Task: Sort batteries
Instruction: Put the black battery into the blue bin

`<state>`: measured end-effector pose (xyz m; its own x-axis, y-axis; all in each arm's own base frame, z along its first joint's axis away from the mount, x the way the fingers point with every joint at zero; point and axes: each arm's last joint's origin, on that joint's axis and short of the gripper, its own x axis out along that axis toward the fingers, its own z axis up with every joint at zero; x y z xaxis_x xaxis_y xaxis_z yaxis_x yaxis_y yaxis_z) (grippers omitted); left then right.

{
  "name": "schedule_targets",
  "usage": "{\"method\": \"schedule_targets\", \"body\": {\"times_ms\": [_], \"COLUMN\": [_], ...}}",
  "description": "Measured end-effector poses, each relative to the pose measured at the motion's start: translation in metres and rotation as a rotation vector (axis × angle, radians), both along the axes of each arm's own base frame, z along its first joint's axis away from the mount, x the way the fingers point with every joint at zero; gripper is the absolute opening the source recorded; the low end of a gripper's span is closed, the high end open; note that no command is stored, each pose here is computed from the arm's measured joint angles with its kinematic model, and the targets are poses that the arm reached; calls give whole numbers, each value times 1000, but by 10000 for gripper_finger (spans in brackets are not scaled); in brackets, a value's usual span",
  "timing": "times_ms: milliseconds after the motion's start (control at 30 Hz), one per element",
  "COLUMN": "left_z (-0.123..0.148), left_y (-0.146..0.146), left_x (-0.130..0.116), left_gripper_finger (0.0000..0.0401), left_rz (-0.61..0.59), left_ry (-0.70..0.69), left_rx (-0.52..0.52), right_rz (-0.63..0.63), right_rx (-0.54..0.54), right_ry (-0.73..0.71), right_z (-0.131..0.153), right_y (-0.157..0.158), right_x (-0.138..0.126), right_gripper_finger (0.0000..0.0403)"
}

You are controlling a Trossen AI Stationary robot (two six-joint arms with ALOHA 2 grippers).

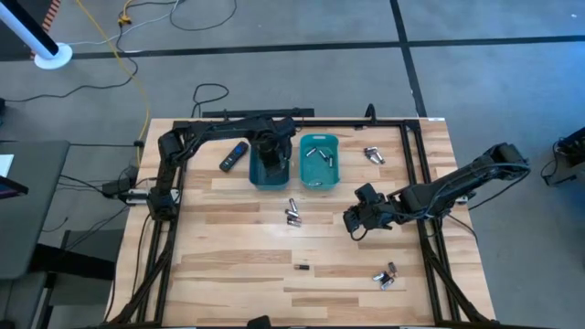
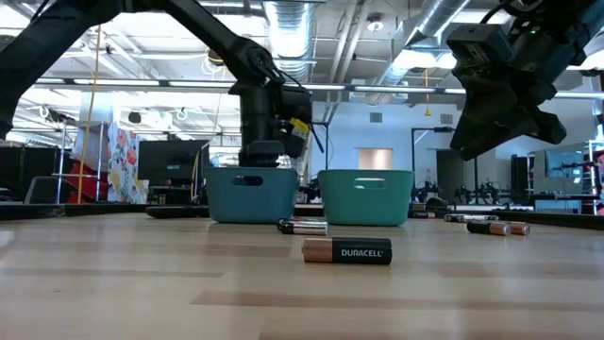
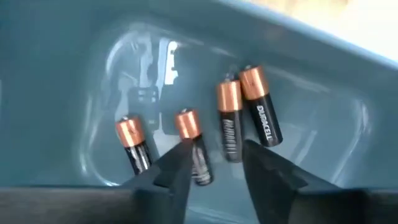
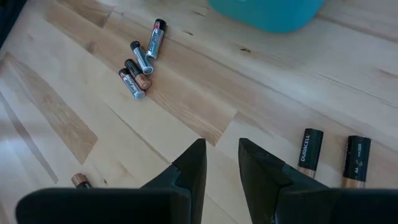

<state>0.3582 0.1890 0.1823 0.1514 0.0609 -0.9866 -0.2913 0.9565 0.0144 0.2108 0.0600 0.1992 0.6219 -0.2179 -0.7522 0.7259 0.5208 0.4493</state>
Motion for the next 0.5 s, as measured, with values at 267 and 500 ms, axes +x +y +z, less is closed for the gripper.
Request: {"method": "schedule_targets", "body": {"times_ms": [267,500], "left_z": [28,88], "left_y": [10,21], "left_x": [1,-8], "left_gripper_finger": [182,184], "left_rz": [-19,61], "left_ry": [-4,-70], "left_rx": [10,38], "right_rz": [-9,-104], "right_rx": [-3,19], "right_ry": [7,50], "right_z": [0,10], "right_y": [-2,-17], "right_x": [0,-19], "right_gripper_finger": [111,111]}}
